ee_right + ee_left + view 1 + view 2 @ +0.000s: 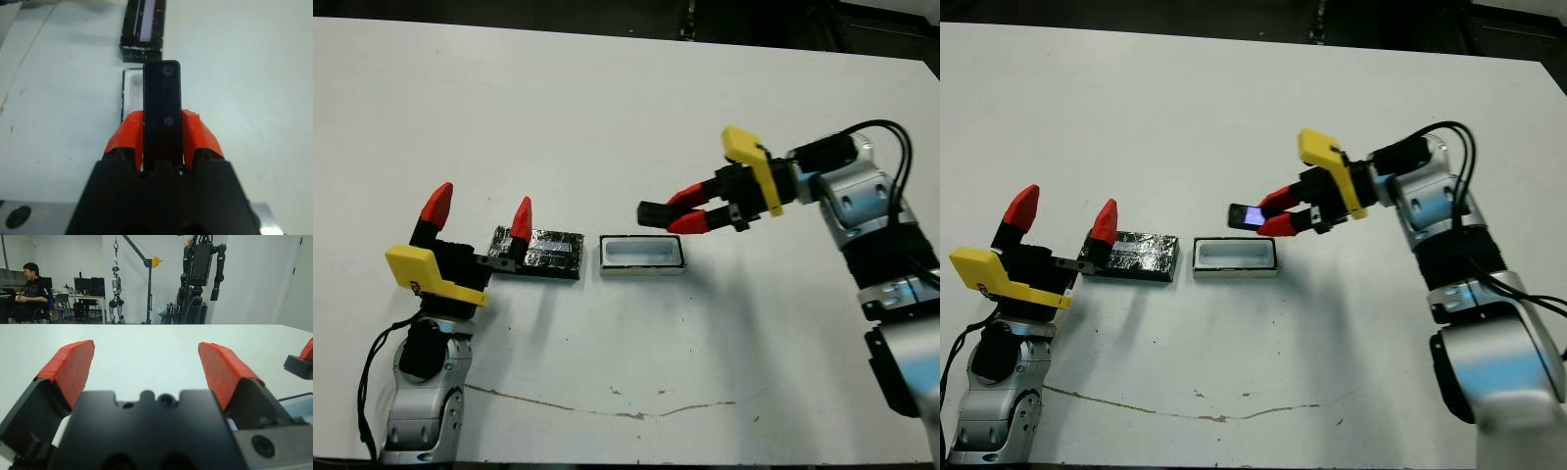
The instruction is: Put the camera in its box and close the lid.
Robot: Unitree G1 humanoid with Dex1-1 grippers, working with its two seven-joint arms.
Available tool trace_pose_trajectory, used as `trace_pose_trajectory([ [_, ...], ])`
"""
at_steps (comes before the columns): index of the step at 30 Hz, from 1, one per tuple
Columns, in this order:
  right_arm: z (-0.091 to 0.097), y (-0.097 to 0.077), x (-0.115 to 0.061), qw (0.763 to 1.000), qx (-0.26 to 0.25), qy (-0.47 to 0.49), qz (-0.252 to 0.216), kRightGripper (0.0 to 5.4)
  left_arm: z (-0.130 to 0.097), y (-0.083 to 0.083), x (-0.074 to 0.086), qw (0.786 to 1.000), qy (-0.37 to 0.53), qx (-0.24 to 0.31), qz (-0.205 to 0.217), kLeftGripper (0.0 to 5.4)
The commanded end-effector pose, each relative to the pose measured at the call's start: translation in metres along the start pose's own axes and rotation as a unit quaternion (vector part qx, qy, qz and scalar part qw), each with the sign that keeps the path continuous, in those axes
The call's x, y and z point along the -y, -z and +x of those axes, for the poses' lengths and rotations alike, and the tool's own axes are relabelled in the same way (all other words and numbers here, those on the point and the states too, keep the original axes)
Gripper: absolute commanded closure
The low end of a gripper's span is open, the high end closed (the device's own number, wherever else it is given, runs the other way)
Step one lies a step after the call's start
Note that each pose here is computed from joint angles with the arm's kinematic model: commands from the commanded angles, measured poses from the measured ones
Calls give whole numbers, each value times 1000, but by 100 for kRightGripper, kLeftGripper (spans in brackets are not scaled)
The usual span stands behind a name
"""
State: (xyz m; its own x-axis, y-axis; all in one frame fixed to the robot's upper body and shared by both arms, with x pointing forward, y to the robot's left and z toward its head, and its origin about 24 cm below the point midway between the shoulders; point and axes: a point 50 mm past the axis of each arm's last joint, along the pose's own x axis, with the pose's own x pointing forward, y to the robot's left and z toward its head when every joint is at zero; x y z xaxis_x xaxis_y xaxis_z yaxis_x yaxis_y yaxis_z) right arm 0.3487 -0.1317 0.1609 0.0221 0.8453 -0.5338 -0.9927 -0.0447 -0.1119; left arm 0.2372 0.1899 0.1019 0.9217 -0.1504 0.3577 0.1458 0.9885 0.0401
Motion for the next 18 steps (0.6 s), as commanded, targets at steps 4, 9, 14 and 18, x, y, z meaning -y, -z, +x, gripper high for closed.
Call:
trace_pose_trajectory([
  [4,14,3,-4,999,35,-12,18,373,-4,3,0,1000,2,-10,-1,0],
  [9,21,2,-8,998,53,-16,10,373,-4,3,0,1000,2,-10,-2,0],
  [14,25,3,-12,999,49,-16,13,373,-3,3,0,1000,3,-11,0,0],
  [18,28,5,-14,999,32,-20,24,373,-4,3,1,1000,2,-11,0,0],
])
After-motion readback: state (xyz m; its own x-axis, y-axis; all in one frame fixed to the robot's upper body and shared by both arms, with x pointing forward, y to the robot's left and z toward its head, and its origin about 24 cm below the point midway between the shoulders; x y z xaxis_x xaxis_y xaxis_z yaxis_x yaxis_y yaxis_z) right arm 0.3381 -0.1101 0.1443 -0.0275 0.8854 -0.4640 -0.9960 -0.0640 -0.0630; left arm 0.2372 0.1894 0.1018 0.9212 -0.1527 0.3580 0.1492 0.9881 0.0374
